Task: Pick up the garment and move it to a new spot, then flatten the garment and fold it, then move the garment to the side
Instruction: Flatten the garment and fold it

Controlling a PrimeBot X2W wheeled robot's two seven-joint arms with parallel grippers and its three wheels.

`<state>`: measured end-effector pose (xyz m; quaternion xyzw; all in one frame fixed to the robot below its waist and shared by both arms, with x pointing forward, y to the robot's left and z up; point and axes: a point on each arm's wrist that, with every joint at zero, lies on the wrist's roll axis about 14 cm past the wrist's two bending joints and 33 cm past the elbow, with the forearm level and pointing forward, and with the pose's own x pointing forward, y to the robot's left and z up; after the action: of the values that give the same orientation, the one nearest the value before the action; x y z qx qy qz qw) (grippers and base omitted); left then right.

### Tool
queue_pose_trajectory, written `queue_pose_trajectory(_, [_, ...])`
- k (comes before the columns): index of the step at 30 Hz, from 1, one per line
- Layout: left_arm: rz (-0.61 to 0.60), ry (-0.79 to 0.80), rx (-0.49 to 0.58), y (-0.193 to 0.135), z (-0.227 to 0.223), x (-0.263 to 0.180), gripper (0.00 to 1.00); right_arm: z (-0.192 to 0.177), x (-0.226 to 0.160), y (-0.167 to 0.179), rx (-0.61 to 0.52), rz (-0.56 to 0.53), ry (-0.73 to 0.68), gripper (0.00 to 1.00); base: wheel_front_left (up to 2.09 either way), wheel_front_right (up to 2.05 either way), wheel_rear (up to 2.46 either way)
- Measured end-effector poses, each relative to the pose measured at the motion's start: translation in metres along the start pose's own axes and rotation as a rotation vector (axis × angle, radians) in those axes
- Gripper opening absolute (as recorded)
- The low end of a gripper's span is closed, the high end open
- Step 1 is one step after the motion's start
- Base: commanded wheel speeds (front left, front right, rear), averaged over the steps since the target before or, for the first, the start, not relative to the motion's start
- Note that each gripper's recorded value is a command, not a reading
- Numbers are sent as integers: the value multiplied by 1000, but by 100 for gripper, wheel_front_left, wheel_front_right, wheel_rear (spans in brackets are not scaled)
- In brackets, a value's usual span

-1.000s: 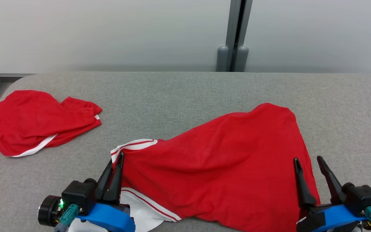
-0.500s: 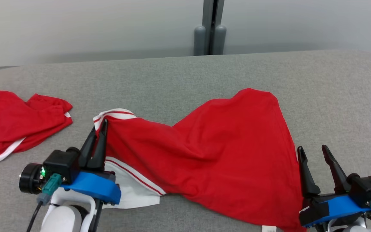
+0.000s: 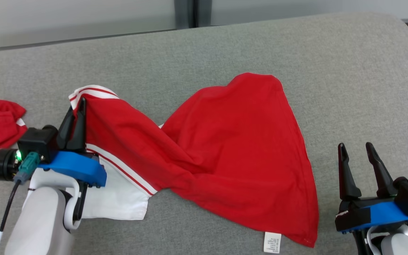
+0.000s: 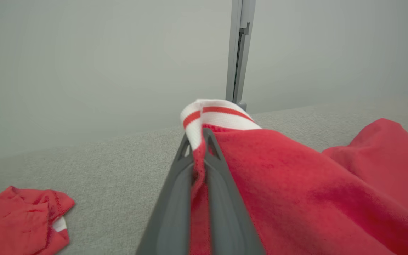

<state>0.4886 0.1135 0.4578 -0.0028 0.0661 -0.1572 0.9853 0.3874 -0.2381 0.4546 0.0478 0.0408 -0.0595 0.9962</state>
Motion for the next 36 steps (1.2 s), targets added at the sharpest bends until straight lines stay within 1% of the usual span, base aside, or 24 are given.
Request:
queue_pose_trajectory(7, [5, 46, -7, 7, -25, 19, 0, -5, 3, -8, -4, -24, 7, 100, 0, 0, 0])
queue_pose_trajectory(8, [5, 54, -8, 7, -28, 20, 51, -6, 3, -8, -4, -25, 9, 100, 0, 0, 0])
queue_pose_trajectory(9, [7, 57, -10, 6, -31, 20, 100, -6, 3, -8, -4, -25, 9, 100, 0, 0, 0])
queue_pose_trajectory(13, [21, 72, -20, 8, -40, 16, 100, -2, 5, -8, -5, -23, -4, 100, 0, 0, 0])
queue_pose_trajectory(17, [55, 33, -22, 14, -31, 8, 100, 2, 5, -3, 1, -9, -19, 100, 0, 0, 0])
queue_pose_trajectory(21, [126, -18, -44, 26, -18, -18, 100, 9, 6, 8, 7, 24, -36, 100, 0, 0, 0])
queue_pose_trajectory(23, [164, -93, -49, 31, 3, -33, 100, 11, 6, 15, 11, 43, -36, 100, 0, 0, 0])
queue_pose_trajectory(25, [172, -111, -47, 32, 7, -39, 100, 12, 6, 16, 12, 48, -38, 100, 0, 0, 0])
queue_pose_trajectory(28, [229, -157, -48, 37, 17, -67, 100, 14, 7, 23, 13, 67, -36, 100, 0, 0, 0])
queue_pose_trajectory(36, [290, -168, -49, 38, 16, -108, 100, 14, 1, 30, 11, 91, -21, 100, 0, 0, 0])
